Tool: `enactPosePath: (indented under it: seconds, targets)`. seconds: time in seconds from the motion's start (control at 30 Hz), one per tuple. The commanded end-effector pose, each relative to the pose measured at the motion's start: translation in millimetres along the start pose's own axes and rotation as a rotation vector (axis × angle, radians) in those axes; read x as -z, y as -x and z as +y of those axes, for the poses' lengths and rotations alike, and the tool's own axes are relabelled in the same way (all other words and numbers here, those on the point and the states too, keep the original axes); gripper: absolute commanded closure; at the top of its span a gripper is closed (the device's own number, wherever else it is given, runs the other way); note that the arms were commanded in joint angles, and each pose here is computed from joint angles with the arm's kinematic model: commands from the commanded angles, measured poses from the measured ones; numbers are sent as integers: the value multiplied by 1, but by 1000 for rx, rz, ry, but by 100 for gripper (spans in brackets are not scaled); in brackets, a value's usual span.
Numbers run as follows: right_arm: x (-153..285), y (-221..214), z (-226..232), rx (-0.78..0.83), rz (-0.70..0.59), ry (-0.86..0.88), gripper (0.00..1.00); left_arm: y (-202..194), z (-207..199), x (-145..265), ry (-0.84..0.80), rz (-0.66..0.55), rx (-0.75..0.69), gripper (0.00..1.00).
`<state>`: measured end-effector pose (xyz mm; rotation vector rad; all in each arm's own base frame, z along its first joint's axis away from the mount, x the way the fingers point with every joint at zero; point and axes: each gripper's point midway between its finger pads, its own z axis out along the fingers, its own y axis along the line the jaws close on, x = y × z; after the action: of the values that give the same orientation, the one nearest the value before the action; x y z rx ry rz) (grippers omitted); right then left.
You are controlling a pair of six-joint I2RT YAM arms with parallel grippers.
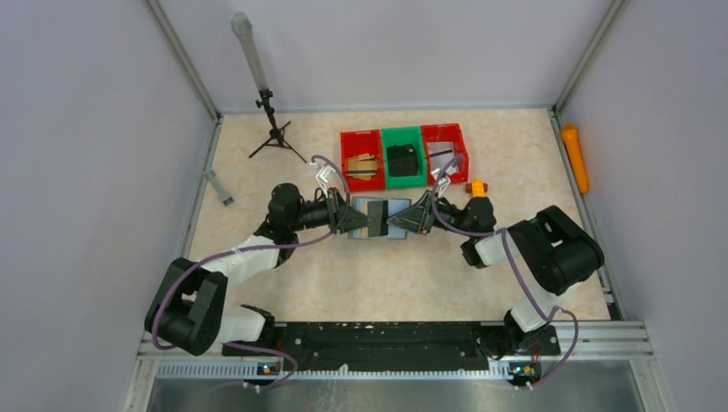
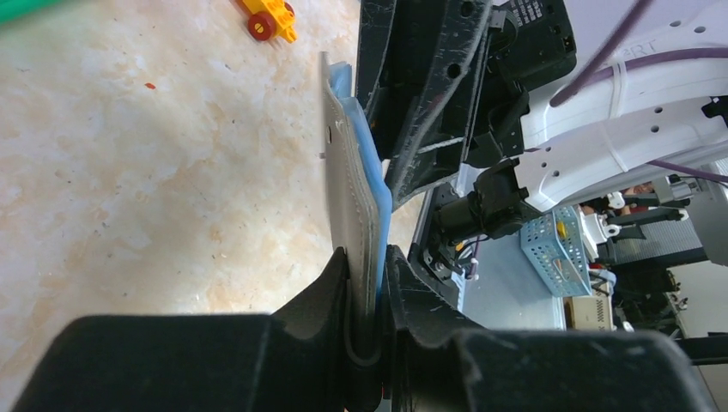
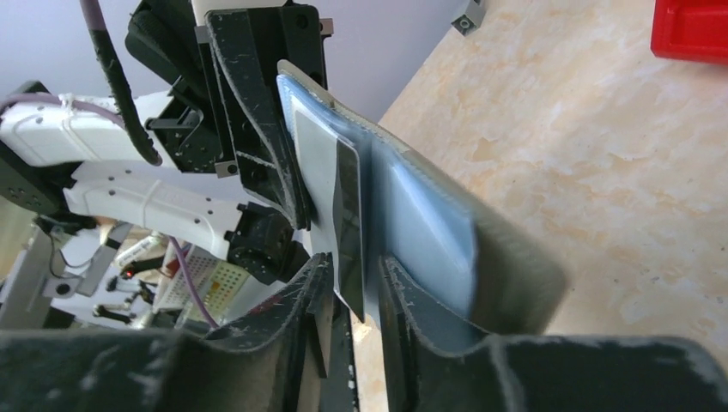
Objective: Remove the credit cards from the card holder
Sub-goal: Remove the credit card from the card holder.
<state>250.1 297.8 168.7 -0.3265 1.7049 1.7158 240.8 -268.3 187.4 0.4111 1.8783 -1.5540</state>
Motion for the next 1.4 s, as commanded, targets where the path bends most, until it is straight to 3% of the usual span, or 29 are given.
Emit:
enactPosePath:
  seconds: [0.0, 0.1, 0.37, 0.47, 0.6, 0.67, 1.1, 1.37]
  targets:
    - [2, 13, 15, 73, -45, 58, 62, 8, -20, 1, -91, -19, -66, 97]
    - [3, 13, 15, 75, -50, 56, 49, 7, -26, 2, -129, -18, -69, 97]
    - [0, 6, 37, 85, -16, 162, 54, 5, -29, -2, -185, 2, -29, 97]
    - [-2, 4, 41, 81, -2, 187, 62, 4, -24, -4, -164, 16, -15, 97]
    - [-3, 4, 40, 73, -3, 183, 93, 5, -23, -4, -159, 8, -13, 93]
    - [-2, 6, 33, 63, -11, 159, 100, 6, -22, -2, -140, -3, -20, 90]
    - [23, 30, -6, -37, -137, 46, 100, 23, -8, 16, -51, -108, -31, 85]
    - [33, 36, -34, -20, -156, -123, 100, 29, 50, 31, 324, -158, -18, 87]
